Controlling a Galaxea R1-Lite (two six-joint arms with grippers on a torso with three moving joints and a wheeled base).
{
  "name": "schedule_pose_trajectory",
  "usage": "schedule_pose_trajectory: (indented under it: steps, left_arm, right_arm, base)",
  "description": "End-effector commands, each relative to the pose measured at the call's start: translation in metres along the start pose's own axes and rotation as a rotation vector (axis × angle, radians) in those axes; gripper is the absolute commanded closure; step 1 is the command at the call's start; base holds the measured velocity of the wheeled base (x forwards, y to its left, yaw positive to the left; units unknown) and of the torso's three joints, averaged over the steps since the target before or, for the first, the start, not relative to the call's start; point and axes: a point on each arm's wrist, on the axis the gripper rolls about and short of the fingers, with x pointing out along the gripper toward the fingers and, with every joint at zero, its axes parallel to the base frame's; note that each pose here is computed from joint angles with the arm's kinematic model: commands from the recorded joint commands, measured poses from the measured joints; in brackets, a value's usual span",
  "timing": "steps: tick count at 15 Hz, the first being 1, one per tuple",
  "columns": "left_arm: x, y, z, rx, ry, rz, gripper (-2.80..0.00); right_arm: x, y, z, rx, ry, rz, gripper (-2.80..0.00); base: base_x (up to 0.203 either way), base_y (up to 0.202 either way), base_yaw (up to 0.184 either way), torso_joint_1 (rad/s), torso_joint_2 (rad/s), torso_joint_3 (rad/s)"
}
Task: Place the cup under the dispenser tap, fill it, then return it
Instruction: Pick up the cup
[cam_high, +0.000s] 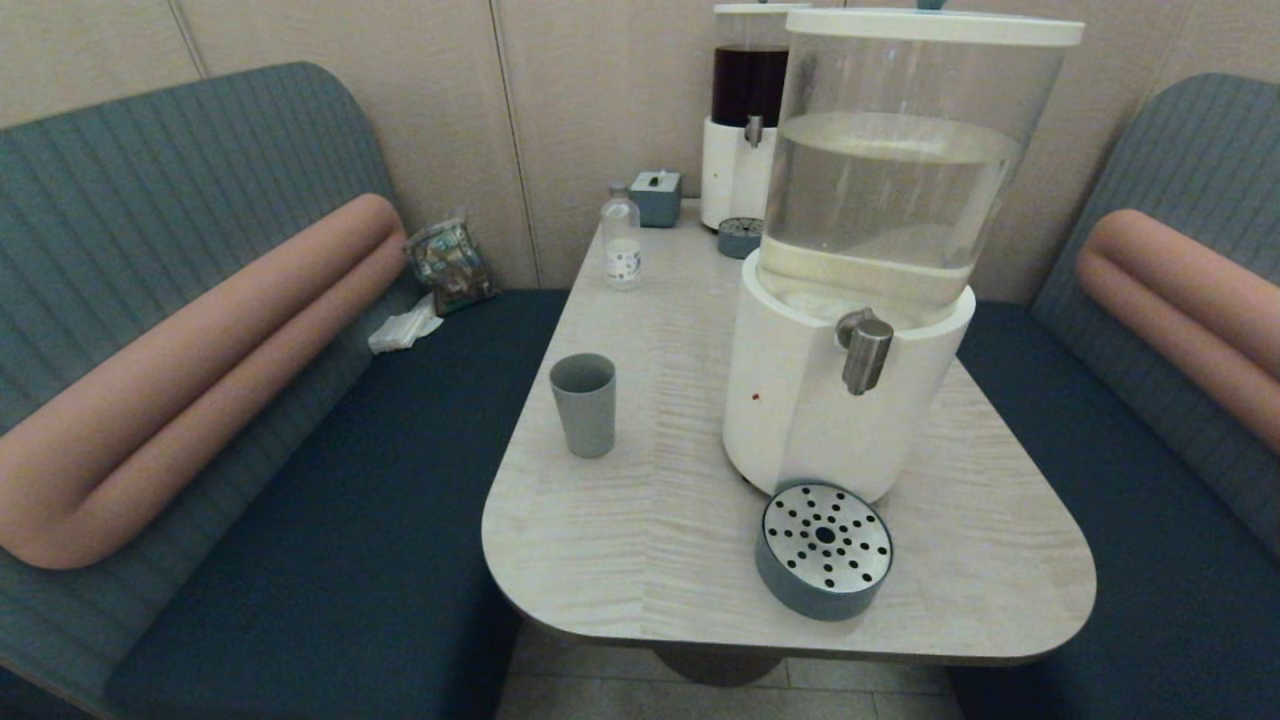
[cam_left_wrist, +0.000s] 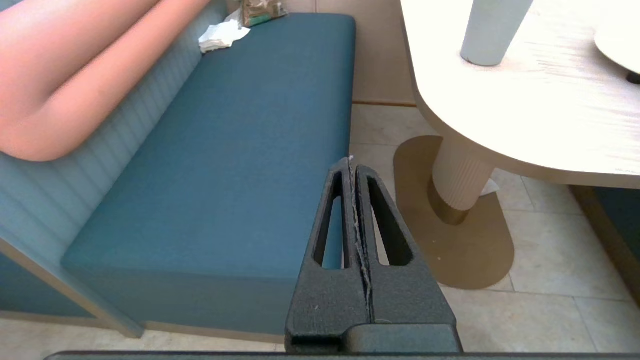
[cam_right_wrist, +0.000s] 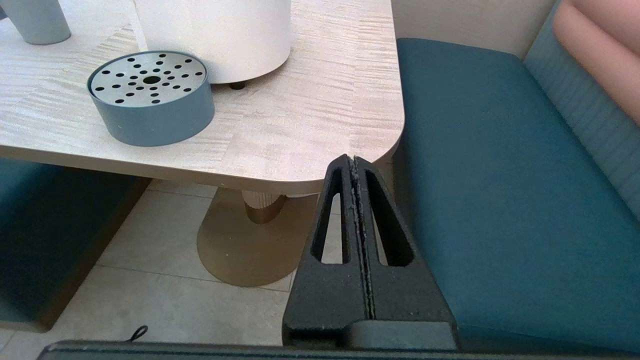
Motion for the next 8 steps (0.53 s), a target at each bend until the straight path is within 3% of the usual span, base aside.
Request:
schedule_pose_trajectory:
  steps: [1, 3, 6, 8]
  left_arm:
    - [0.000, 0.000, -0.001, 0.011, 0.009, 0.001, 0.00]
    - [-0.003, 0.000, 0.010, 0.003, -0.035, -0.001, 0.00]
    - [-0.026, -0.003, 0.066, 0.000, -0.169, -0.064, 0.00]
    - [-0.026, -0.004, 0.102, -0.013, -0.146, -0.122, 0.00]
  right_arm:
    - [0.001, 0.000, -0.005, -0.002, 0.016, 0.000, 0.00]
    - [0.001, 0.000, -0.005, 0.000, 0.016, 0.000, 0.00]
    - [0.001, 0.000, -0.005, -0.001, 0.016, 0.002, 0.00]
    - [0.001, 0.000, -0.005, 0.000, 0.016, 0.003, 0.00]
  base:
    - [0.000, 0.000, 0.000, 0.000, 0.00, 0.000]
    - [0.000, 0.000, 0.000, 0.000, 0.00, 0.000]
    - [0.000, 0.000, 0.000, 0.000, 0.00, 0.000]
    - [0.000, 0.000, 0.000, 0.000, 0.00, 0.000]
